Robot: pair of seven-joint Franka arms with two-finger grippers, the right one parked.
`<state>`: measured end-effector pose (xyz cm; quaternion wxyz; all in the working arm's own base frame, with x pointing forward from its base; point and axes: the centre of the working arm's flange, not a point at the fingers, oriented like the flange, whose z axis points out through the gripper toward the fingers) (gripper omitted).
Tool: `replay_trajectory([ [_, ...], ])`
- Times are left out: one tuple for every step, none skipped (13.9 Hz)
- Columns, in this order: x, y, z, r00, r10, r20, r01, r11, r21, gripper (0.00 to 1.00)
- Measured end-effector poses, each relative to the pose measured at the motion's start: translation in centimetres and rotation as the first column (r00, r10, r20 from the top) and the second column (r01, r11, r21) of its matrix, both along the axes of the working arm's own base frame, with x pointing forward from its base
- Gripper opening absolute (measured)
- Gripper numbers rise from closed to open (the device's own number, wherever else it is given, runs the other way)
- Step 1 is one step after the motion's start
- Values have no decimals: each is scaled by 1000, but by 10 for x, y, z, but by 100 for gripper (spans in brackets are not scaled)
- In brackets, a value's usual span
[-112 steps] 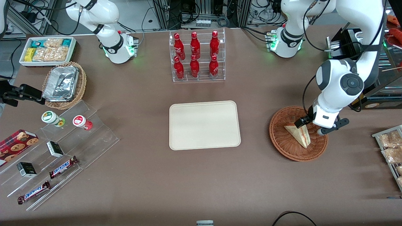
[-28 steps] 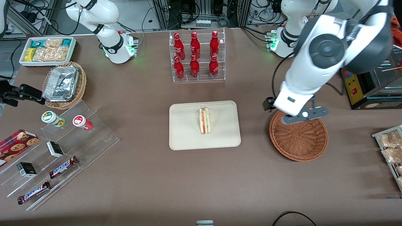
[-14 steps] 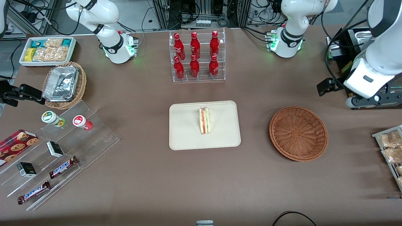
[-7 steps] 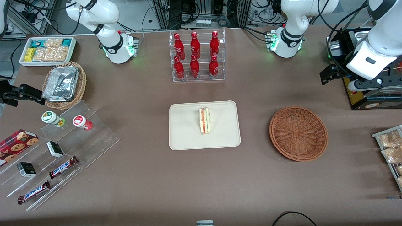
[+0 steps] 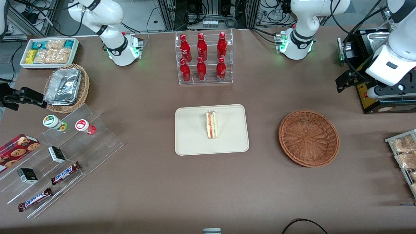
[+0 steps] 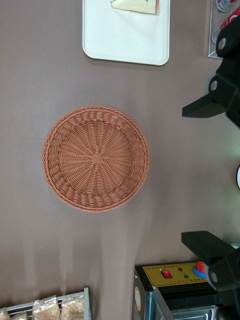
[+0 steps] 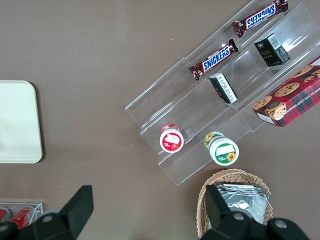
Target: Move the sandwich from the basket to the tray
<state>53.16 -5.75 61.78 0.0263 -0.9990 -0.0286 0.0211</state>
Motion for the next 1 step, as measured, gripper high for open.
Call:
replay_trajectory([
  [2, 6, 0, 1000, 13, 0, -13, 1000, -6, 100],
])
